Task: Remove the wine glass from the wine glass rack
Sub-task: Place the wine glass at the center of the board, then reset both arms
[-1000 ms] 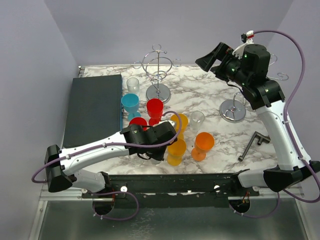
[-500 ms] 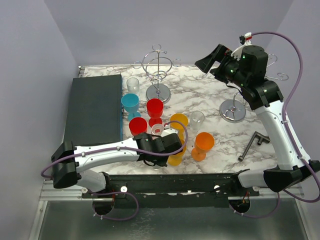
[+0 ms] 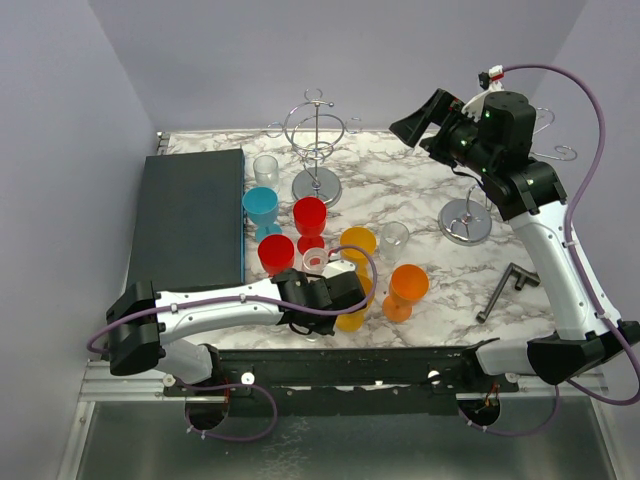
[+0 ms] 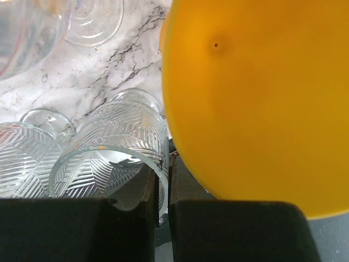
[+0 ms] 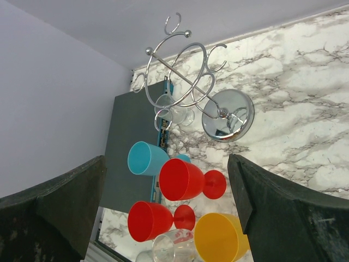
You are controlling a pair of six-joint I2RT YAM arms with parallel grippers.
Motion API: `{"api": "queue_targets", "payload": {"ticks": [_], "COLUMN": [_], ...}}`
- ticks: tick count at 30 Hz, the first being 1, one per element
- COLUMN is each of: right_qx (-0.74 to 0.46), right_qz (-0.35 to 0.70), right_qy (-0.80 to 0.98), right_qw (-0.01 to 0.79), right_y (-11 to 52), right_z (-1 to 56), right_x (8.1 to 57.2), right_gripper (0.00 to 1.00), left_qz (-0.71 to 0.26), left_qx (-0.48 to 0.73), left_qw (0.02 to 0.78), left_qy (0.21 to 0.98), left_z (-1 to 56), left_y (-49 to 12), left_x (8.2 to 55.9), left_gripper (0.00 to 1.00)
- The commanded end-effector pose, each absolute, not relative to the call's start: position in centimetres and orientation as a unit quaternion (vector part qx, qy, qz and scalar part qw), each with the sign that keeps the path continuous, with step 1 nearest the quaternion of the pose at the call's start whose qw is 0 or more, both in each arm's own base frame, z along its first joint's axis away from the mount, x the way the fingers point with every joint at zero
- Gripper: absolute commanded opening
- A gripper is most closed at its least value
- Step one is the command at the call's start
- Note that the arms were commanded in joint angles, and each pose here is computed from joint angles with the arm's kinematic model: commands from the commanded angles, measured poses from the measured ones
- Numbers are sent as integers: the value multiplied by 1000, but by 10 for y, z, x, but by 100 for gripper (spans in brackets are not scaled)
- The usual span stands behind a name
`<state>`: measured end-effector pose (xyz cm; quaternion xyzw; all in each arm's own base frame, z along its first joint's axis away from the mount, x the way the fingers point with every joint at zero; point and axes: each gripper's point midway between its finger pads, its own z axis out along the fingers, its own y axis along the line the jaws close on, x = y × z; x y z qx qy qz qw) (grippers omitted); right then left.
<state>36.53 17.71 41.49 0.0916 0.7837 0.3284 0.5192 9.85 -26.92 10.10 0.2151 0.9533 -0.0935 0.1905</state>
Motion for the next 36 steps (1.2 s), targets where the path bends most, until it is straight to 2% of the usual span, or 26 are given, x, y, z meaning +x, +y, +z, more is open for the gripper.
{"api": "queue_targets", "payload": {"ticks": [1, 10, 17, 36], "right_qx": [93, 93, 95, 93], "right_qz": [322, 322, 326, 335], "right_qy": [781, 781, 780, 778], "right_qw": [528, 527, 526, 524], "right_y": [171, 171, 172, 175], "right_z": [418, 418, 419, 422], "right_x": [360, 359, 359, 358], "right_gripper": [100, 100, 100, 100], "left_qz": [-92, -98, -92, -114], "left_qx": [210, 214, 214, 218], "left_qw": [213, 215, 218, 234], "left_qy": [950, 948, 948, 941], "left_z": [104, 116, 122, 157], "left_y": [-272, -269, -262, -259], "left_x": [105, 103, 102, 103], "left_gripper": [7, 19, 23, 30]}}
